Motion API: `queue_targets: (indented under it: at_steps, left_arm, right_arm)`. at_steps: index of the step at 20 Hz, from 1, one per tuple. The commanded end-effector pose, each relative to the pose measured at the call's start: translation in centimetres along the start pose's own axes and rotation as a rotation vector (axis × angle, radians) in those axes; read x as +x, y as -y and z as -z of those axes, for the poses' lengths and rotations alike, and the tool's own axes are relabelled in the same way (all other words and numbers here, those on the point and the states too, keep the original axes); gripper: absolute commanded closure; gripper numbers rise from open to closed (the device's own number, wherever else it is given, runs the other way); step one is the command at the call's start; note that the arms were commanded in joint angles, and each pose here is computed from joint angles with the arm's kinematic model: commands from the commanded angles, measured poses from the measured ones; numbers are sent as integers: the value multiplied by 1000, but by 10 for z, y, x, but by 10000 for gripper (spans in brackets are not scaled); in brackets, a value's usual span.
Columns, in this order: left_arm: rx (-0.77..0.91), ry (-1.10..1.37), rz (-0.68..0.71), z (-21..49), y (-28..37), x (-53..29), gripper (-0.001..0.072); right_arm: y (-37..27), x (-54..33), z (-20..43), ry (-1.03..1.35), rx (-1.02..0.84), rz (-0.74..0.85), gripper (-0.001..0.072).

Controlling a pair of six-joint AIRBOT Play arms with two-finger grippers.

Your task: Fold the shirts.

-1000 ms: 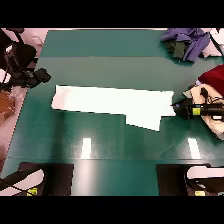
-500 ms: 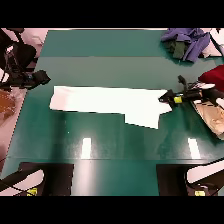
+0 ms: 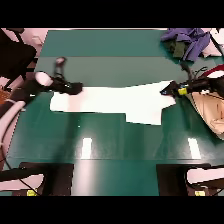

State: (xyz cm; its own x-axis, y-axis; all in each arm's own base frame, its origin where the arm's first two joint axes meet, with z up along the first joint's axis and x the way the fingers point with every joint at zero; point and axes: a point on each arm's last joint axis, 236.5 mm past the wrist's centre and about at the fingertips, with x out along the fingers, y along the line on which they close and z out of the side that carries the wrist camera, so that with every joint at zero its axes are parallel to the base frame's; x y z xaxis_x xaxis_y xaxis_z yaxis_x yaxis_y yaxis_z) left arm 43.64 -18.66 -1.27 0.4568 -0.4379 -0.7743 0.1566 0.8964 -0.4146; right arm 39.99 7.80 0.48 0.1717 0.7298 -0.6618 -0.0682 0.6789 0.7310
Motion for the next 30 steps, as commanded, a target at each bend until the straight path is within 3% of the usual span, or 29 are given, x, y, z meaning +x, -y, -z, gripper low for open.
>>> queue_targets:
  at_steps: [1, 5, 8, 11, 15, 17, 21, 24, 27, 30]
  left_arm:
    - [41, -33, 120, 38, 77, 55, 683]
    - [161, -10, 310, 75, 190, 71, 683]
    - [257, -7, 367, 98, 244, 87, 684]
    - [242, -5, 372, 98, 254, 107, 684]
    - [248, -101, 362, 125, 245, 129, 684]
    - [249, -116, 361, 129, 244, 131, 684]
    - [238, -71, 365, 107, 245, 128, 684]
    - [212, -46, 363, 71, 231, 120, 685]
    - [132, -38, 204, 6, 151, 84, 685]
    - [74, -33, -200, -45, 6, -9, 684]
  right_arm:
    - [9, -44, 29, -58, -21, 102, 691]
    - [36, -74, 64, -157, 44, 154, 692]
    - [34, -84, 62, -124, 23, 164, 691]
    - [23, -97, 51, -82, -21, 188, 691]
    - [-70, -91, 13, 21, -187, -6, 691]
    - [-115, -77, 7, 8, -268, -21, 691]
    - [-199, -26, 15, -27, -427, -53, 691]
    - [-223, 12, 28, -62, -468, -43, 691]
    - [-228, 42, 35, -109, -459, -60, 691]
    - [-236, 78, 42, -144, -454, -82, 691]
